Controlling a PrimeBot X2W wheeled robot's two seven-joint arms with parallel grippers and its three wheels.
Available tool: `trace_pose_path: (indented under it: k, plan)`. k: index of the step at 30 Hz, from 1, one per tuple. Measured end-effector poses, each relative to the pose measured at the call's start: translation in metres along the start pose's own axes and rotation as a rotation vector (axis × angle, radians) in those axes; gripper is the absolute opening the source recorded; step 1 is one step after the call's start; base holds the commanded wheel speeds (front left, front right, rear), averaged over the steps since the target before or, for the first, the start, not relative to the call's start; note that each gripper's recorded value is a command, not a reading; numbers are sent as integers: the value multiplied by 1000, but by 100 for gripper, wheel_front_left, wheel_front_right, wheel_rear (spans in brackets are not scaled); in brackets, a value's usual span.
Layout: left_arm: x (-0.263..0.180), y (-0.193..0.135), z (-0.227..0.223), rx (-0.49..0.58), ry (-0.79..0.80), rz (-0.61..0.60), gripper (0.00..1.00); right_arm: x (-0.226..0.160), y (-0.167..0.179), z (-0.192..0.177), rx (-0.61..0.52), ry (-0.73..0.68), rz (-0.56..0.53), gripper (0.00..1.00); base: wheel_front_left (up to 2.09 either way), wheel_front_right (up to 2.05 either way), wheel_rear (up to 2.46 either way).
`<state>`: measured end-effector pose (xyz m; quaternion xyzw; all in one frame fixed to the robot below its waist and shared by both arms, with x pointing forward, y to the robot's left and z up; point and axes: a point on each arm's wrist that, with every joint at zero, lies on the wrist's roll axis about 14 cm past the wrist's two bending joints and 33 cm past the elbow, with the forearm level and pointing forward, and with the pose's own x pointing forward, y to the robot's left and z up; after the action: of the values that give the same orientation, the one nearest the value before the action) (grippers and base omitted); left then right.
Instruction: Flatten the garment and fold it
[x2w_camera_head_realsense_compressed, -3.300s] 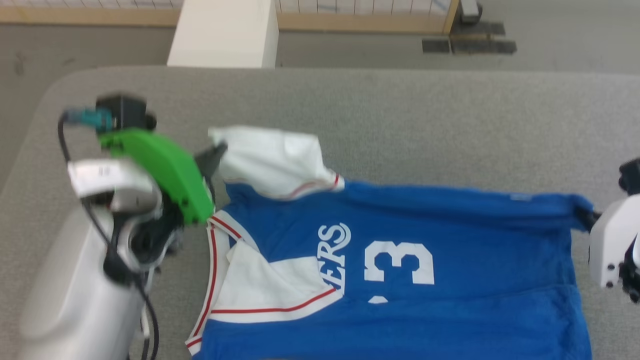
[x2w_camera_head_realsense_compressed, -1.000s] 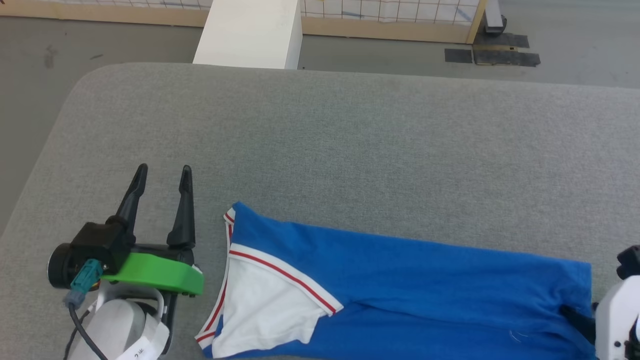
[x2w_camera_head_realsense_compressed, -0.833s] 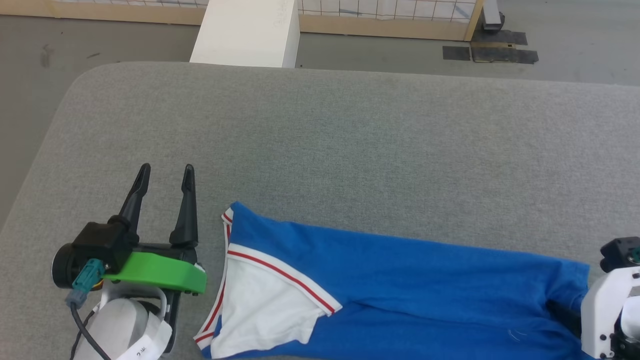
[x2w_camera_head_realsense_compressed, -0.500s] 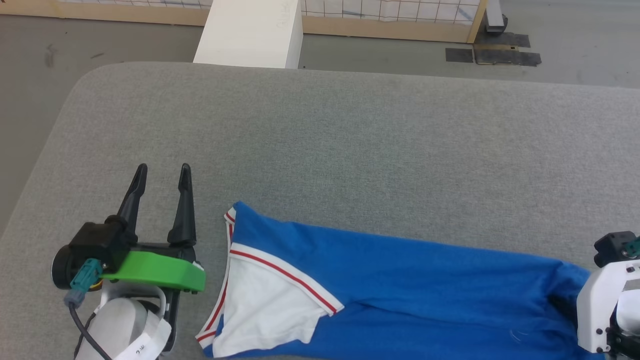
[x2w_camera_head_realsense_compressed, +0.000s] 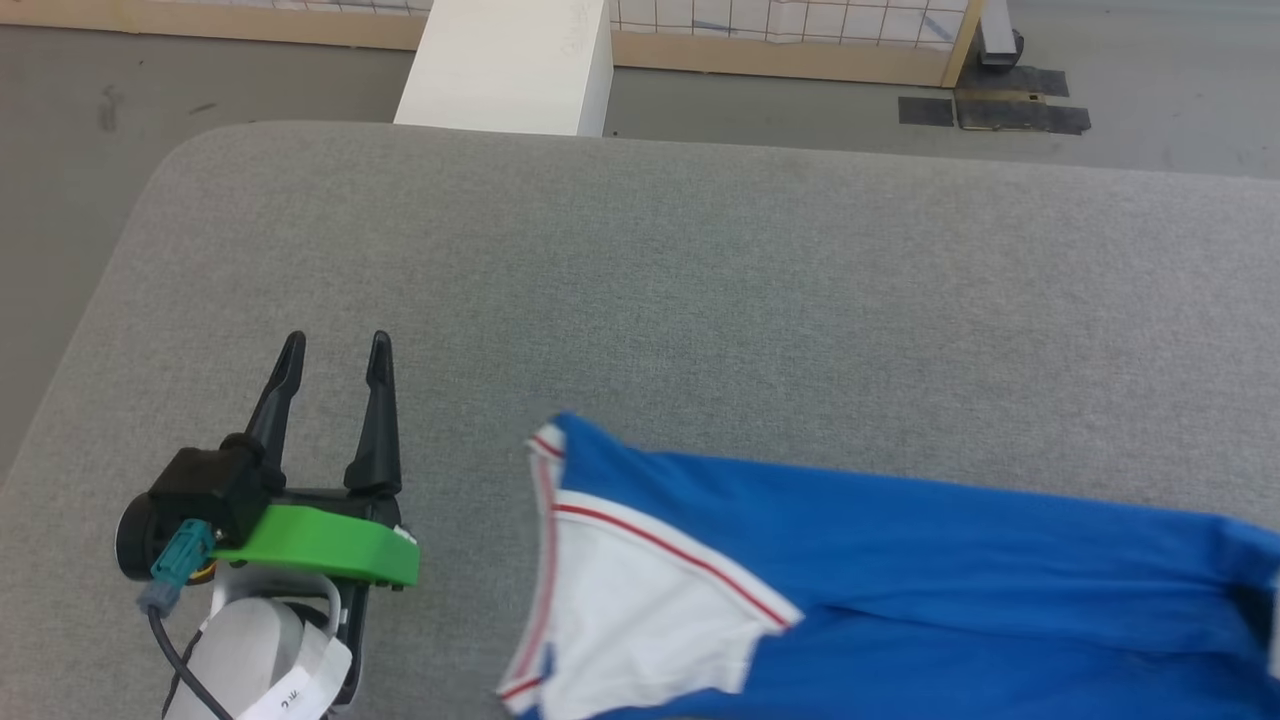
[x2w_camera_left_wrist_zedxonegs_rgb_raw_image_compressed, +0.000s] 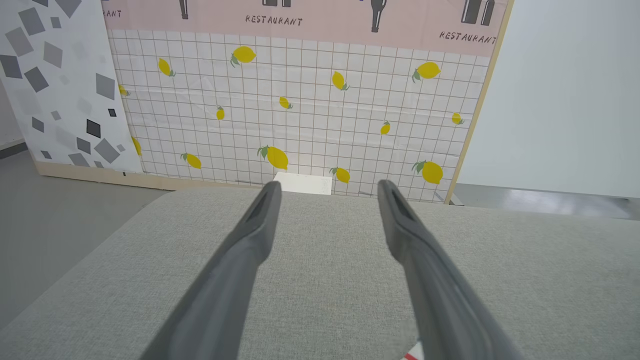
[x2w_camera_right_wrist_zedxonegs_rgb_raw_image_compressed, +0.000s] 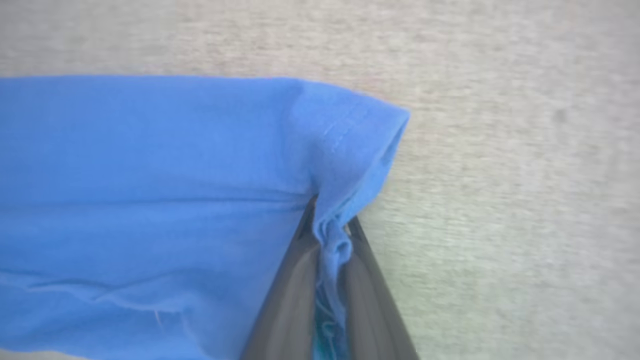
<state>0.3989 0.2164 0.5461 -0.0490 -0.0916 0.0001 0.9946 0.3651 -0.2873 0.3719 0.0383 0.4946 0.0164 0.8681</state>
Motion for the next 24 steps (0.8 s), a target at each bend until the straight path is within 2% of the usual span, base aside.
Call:
trace_pose_path:
  k: [5, 9, 16, 18, 19, 24]
  plan:
    - [0, 0, -1, 0, 0, 0, 100, -13, -54, -2, 38, 12, -162, 0, 0, 0, 0]
    - [-1, 0, -3, -3, 6, -1, 100, -20, -70, -2, 36, 9, -231, 0, 0, 0, 0]
    - [-4, -1, -4, -14, 10, -1, 100, -34, -60, 4, -32, 40, -244, 0, 0, 0, 0]
    - [-7, -1, -5, -16, 15, 0, 100, -40, -50, 7, -95, 57, -235, 0, 0, 0, 0]
    - [-10, -1, -6, -18, 22, 2, 100, -55, -35, 14, -204, 67, -223, 0, 0, 0, 0]
    - [-15, -3, -8, -25, 28, 0, 100, -78, 6, 24, -307, 57, -138, 0, 0, 0, 0]
